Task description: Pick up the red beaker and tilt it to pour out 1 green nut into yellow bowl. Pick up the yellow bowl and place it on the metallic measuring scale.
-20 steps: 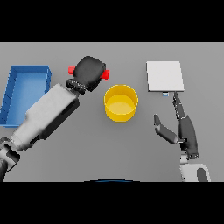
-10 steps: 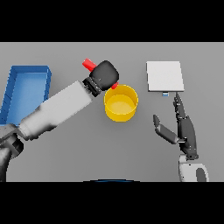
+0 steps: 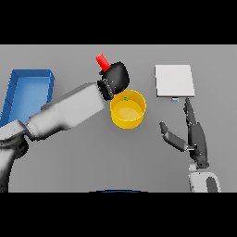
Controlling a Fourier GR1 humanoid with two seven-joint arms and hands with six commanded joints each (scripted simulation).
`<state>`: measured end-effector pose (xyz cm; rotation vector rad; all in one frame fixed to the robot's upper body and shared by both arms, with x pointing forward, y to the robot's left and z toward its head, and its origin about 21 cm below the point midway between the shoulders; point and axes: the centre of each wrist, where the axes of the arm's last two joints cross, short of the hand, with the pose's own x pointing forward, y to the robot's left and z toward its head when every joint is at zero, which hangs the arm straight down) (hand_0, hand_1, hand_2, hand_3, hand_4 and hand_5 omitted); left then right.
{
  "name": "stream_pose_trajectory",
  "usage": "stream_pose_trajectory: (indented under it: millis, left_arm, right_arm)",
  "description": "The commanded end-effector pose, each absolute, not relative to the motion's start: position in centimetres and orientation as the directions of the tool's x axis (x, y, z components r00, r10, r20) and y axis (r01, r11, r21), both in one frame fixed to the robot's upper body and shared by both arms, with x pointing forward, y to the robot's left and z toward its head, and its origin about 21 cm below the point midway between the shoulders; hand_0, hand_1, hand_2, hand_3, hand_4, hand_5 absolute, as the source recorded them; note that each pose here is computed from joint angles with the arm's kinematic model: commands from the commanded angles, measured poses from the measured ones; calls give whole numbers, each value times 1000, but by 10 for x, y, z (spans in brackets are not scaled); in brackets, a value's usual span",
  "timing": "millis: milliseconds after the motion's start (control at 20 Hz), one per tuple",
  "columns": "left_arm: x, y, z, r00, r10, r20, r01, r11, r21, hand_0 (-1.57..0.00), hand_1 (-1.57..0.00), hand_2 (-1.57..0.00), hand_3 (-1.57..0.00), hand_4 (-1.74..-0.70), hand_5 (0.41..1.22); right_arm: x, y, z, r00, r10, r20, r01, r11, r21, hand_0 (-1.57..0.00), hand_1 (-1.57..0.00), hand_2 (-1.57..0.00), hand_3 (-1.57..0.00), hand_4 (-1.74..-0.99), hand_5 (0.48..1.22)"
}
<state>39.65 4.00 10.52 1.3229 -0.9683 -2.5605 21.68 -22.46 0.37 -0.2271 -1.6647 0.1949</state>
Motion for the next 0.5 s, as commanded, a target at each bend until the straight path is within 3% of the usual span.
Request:
stream_pose_trajectory:
  millis: [0,250,450]
  left_arm:
    - [397,36,111,-613,-327,-719,-211,-810,548,-1571,-1571,-1571,-1566,-1737,1221]
    - [396,26,114,-605,-187,-774,-281,-859,428,-1571,-1571,-1571,-1569,-1734,1221]
    - [399,22,119,-580,-101,-809,-351,-865,359,-1571,-1571,-1571,-1570,-1734,1221]
  right_arm:
    - [217,-223,3,-94,284,954,39,959,-282,1,1,1,1,-1250,583]
    - [216,-225,2,-98,286,953,51,958,-282,1,1,1,1,-1204,591]
    - [219,-221,3,-110,298,948,52,955,-294,1,1,1,1,-1210,594]
